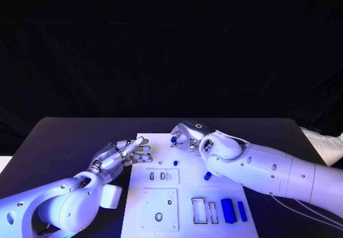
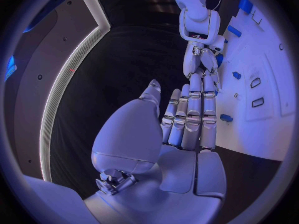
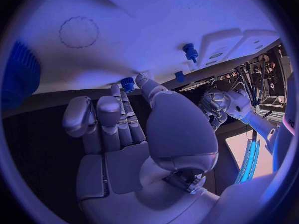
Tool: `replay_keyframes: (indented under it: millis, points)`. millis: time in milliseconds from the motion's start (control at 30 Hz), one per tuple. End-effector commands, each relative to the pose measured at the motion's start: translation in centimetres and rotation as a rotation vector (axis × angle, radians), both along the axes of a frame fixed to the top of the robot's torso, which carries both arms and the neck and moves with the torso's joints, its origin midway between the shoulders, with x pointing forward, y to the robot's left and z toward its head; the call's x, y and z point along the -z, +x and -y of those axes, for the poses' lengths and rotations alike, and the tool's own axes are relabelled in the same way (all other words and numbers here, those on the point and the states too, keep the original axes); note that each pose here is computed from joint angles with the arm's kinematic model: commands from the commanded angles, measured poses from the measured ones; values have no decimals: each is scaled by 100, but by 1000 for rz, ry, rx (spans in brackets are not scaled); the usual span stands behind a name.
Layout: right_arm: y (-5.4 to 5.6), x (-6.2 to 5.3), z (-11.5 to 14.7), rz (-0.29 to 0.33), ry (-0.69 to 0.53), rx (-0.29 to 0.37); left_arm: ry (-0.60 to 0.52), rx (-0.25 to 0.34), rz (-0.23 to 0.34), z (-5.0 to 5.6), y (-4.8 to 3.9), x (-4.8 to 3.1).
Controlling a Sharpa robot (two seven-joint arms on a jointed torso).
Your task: Assemble the parts on the task board
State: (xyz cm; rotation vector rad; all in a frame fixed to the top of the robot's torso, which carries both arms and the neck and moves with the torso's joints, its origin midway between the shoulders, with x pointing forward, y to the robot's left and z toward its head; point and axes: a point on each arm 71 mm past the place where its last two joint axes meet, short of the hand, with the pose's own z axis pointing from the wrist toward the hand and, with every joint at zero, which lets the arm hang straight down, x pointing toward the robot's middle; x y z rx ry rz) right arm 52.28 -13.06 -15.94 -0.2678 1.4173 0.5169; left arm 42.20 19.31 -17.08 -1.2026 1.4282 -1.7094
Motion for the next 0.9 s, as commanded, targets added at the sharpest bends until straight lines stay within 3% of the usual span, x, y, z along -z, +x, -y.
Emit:
replay_keyframes:
  millis: [33,233,467,667,900]
  points:
    - [-18,-5,14,-16,12,2,-13,17,4,15,-7,-16]
    - [-128,-109,228,-47,77,23,-11,13,4,-5,-6,-16]
    - [-256,-262,721,-139,145,121,-8,8,4,-31,-5,-15]
    - [-285,-260,1040,-208,135,204,-9,9,4,-27,3,-10]
    - [-251,-207,1199,-245,102,258,-10,13,3,-15,11,-5]
